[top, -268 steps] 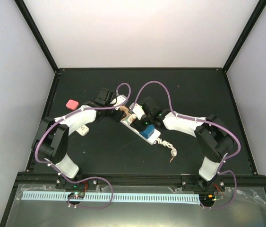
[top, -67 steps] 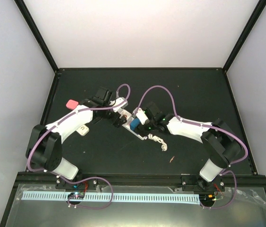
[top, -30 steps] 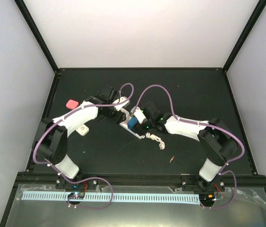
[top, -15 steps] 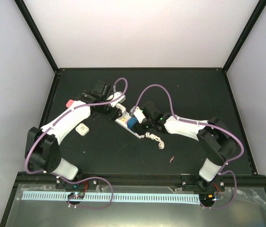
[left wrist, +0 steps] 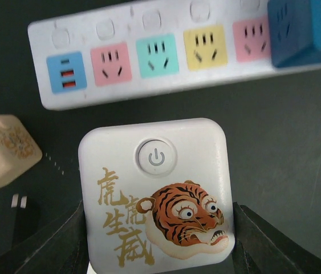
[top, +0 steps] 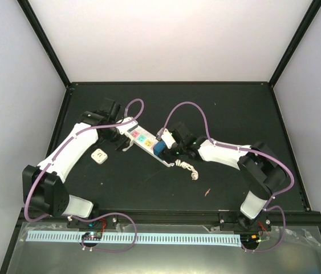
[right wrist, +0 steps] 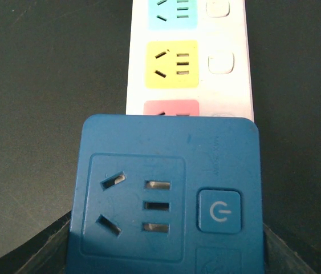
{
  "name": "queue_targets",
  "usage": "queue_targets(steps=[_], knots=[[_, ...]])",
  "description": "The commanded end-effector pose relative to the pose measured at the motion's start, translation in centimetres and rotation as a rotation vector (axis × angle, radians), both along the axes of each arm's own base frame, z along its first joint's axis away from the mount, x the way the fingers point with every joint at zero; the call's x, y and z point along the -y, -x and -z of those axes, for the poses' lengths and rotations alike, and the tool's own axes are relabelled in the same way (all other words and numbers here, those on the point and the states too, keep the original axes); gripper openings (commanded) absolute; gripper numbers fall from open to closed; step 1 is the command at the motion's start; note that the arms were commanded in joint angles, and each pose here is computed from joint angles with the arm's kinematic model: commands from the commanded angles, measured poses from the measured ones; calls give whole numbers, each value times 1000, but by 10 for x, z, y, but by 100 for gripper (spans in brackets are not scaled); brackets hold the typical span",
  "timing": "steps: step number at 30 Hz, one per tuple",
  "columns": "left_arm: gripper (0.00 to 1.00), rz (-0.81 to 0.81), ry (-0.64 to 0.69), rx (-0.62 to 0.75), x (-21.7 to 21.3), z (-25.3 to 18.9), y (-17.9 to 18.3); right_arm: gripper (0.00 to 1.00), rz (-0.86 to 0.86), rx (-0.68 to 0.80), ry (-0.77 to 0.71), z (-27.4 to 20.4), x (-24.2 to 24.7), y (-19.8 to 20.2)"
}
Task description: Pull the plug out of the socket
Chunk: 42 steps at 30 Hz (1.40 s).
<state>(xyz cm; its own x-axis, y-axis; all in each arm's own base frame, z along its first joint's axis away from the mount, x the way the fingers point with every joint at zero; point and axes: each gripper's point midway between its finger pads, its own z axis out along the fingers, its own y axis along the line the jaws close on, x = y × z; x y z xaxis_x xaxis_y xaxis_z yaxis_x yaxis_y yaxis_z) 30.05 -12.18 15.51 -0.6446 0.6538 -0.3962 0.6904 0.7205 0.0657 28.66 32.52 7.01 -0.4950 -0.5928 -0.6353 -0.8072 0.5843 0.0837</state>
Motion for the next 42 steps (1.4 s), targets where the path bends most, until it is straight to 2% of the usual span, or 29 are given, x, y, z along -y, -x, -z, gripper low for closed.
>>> queue_targets(steps=[1, 8, 14, 22, 30, 37, 42], knots=[[41, 65, -154, -21, -28, -9, 18, 37, -2, -67, 81, 29, 11, 10], [39, 137, -434, -114, -83, 14, 55, 37, -4, -73, 83, 32, 11, 11], [39, 192, -560, -225, -111, 31, 88, 37, -5, -70, 82, 30, 11, 11], [39, 272, -807, -325, -161, 58, 120, 37, -5, -68, 81, 29, 11, 10], [40, 308, -894, -402, -175, 80, 126, 37, 2, -72, 82, 30, 14, 9], [45, 288, -877, -420, -170, 91, 115, 37, 4, -73, 85, 30, 14, 8], [54, 271, -819, -440, -160, 96, 109, 37, 4, -77, 88, 32, 15, 8]])
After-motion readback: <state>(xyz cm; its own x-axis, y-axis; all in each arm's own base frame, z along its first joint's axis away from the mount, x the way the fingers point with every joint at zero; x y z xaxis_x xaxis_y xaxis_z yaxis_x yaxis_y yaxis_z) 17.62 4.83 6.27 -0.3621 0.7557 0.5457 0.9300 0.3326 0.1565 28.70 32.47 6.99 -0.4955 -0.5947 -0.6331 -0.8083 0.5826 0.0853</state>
